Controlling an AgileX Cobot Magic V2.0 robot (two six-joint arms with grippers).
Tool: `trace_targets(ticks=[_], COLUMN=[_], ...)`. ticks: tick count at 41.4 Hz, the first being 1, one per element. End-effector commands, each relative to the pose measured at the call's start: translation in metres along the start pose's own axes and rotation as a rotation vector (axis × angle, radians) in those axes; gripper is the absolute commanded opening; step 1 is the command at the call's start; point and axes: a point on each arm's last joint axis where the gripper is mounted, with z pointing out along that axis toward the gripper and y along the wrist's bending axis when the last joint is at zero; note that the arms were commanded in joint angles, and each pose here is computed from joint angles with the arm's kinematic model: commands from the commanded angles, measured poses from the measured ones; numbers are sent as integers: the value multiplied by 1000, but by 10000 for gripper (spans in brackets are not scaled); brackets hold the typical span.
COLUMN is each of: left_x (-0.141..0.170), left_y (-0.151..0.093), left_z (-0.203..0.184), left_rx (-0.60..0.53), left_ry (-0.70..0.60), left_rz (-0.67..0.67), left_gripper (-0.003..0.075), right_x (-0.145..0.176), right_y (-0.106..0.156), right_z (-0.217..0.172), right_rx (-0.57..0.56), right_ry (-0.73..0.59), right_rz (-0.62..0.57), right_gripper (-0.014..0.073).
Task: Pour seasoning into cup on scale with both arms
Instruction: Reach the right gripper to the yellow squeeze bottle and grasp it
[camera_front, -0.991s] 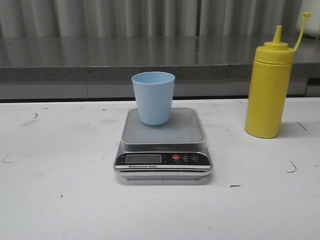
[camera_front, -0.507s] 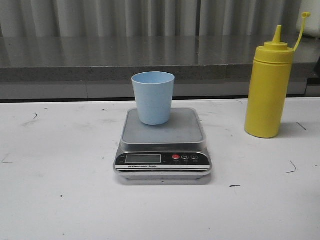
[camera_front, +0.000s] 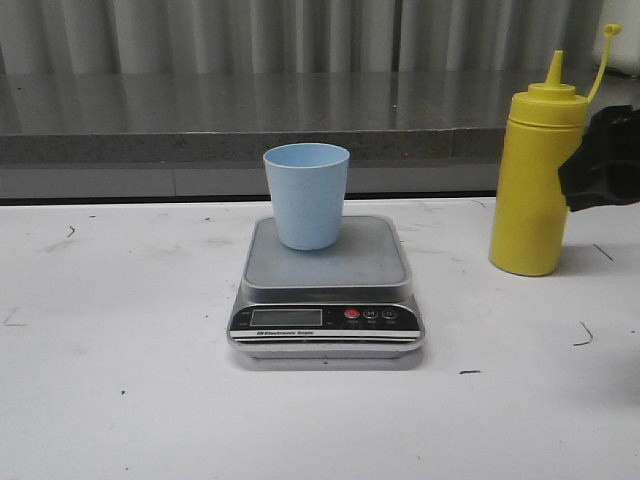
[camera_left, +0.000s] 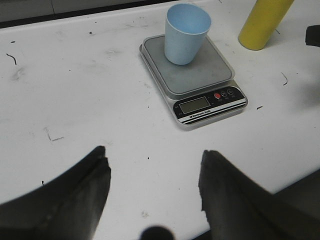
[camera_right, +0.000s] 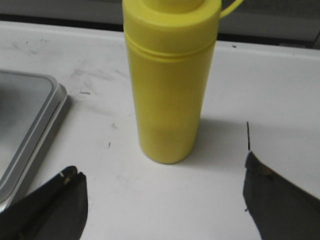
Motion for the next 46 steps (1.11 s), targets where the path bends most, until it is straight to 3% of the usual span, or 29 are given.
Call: trace_targets(ticks=[1, 16, 46], left_x=[-13, -13, -13], left_y=[-2, -2, -2], left_z=[-5, -5, -5], left_rx=[15, 15, 16], left_ry=[-92, -92, -92], left_rz=[-8, -8, -9], left_gripper=[397, 397, 397], right_x=[-16, 3, -5], right_y=[0, -3, -2], right_z=[10, 48, 138], right_rx=[9, 38, 62], right_ry=[-187, -297, -315], right_rz=[-3, 31, 75], right_gripper=[643, 643, 638])
